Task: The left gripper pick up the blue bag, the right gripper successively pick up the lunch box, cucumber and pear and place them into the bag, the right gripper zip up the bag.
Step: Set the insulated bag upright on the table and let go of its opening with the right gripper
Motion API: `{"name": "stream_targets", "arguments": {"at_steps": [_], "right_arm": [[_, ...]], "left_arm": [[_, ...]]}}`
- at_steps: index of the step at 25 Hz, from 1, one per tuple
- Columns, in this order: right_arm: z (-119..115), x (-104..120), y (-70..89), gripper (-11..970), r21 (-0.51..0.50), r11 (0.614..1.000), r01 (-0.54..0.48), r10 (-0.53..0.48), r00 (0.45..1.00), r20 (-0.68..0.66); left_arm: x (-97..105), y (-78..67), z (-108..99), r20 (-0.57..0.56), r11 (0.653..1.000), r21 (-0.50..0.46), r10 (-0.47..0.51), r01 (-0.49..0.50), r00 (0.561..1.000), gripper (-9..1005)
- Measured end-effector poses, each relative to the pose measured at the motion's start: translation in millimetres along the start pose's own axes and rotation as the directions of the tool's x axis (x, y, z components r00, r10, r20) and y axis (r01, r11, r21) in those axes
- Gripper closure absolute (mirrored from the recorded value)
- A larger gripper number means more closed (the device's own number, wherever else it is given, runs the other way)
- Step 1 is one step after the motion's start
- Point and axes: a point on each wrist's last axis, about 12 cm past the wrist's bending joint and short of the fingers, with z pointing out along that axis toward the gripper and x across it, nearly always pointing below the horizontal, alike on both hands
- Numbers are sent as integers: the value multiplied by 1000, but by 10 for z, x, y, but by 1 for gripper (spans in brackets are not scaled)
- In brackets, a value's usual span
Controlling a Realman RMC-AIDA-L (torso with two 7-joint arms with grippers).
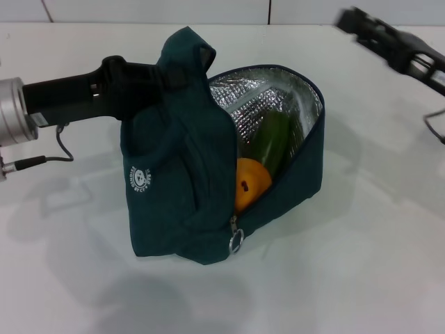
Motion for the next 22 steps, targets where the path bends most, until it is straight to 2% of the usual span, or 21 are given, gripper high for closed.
{"name": "stream_targets", "arguments": {"at_steps": [1, 2, 3, 6, 8, 16, 19, 22], "right_arm": [[-69, 27, -41, 456, 29, 997, -68, 68, 998, 4], [-165, 85, -96, 436, 69, 982, -178, 178, 984, 6], [-194, 109, -112, 415, 82, 973, -214, 214, 977, 6], [-302, 240, -170, 388, 138, 916, -376, 379, 925, 5], [-332, 317, -177, 370, 159, 884, -441, 445, 895, 10], [-137, 547, -104, 302, 189, 825, -533, 556, 825, -102], [-61, 622, -89, 282, 214, 818, -534, 568, 809, -153], [0, 677, -72, 312, 230, 818, -528, 570, 797, -199]], "left_arm": [[1, 0, -1, 0, 1000, 0, 0, 0, 1000, 956], [0, -1, 1, -1, 1000, 1, 1, -1, 1000, 956], [0, -2, 6, -3, 1000, 2, 1, -1, 1000, 956], [-4, -6, 16, -7, 1000, 3, 3, -3, 1000, 956], [-3, -9, 19, -9, 1000, 4, 5, -5, 1000, 956], [-9, -24, 32, -16, 1000, 10, 10, -10, 1000, 956], [-12, -26, 33, -17, 1000, 10, 12, -11, 1000, 956], [-13, -27, 32, -16, 1000, 10, 12, -12, 1000, 956]]}}
